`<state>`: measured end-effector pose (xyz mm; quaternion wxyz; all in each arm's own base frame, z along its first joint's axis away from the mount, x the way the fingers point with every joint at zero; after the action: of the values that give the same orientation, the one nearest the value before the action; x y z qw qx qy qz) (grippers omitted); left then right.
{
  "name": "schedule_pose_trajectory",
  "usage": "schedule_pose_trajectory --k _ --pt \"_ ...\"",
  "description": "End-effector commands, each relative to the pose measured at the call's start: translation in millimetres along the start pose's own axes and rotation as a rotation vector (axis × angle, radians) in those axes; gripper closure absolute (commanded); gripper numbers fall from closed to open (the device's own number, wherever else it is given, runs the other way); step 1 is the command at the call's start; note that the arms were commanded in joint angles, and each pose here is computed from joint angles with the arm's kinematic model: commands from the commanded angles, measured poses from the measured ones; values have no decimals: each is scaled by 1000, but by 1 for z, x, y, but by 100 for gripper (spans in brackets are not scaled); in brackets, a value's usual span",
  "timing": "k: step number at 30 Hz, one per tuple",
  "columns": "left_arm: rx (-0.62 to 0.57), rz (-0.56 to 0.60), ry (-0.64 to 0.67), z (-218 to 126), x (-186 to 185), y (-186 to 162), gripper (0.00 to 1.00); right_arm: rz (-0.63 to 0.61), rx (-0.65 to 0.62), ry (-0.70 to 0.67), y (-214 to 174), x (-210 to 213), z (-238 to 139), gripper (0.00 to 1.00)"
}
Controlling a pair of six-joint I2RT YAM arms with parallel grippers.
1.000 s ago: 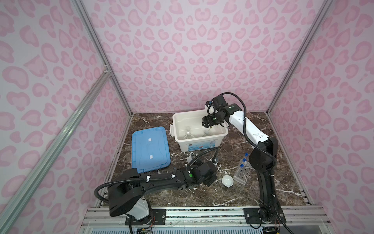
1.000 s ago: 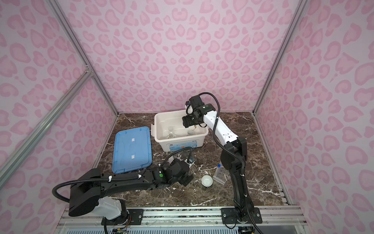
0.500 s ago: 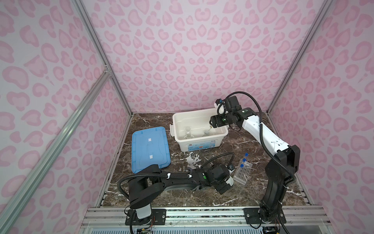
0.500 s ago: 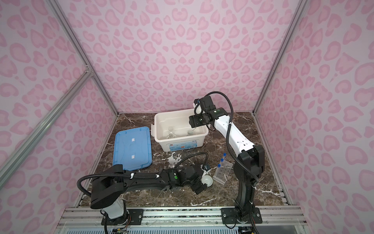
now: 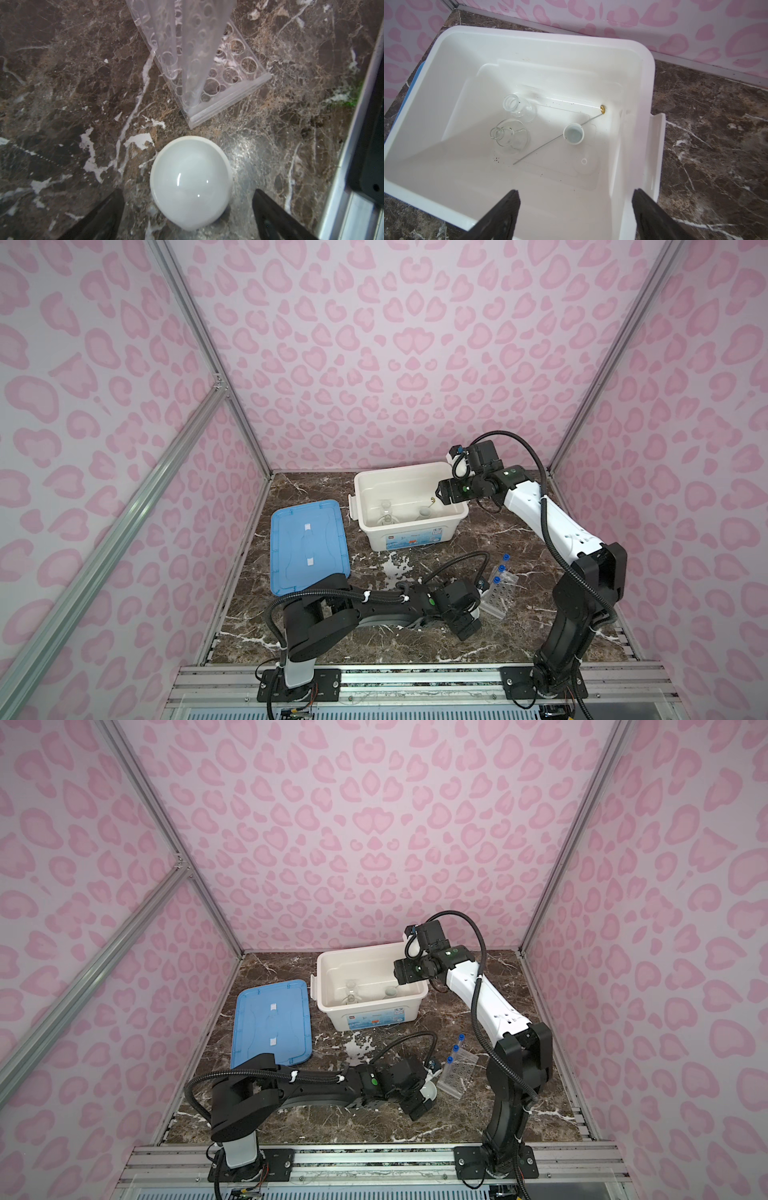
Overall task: Organize the chemistry lab equipment
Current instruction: 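Raise the right gripper from the bin while the left gripper reaches toward the white bowl, then lower the left gripper over the white bowl beside the rack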
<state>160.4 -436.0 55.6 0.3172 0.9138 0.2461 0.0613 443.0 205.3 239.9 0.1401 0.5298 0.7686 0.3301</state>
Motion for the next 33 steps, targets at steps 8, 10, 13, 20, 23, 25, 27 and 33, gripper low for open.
schedule_pose_trajectory --k 8,10,13,20,23,25,27,33 --pt "24 -24 27 13 4 4 3 5 -29 3 5 -1 -3 13" --pt "32 -30 27 15 5 5 3 6 -29 7 4 0 -3 13" --pt "40 -40 28 17 7 4 2 7 -30 6 4 -1 -3 13" --pt "58 -58 25 21 12 3 6 10 -28 3 3 -2 -3 13" --pt "56 -59 21 20 11 3 9 11 -29 4 3 -2 -3 13" --pt "57 -60 21 20 11 3 10 11 -30 3 3 -3 -3 13" --pt "58 -61 21 20 12 3 13 12 -28 2 3 -3 -3 13" --pt "60 -78 35 18 16 -1 18 13 -25 3 2 -4 -2 13"
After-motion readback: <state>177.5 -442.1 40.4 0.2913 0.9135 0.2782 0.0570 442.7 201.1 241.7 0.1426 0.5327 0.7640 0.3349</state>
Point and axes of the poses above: each gripper's point midway between its finger pads, its own z axis out along the fingers, its own x axis along the line the jaws close on, y = z × x, the point moved 1 cm from there along -z, back along the fingers, and after that the axes turned 1 degree about -z, right-handed, at the moved point
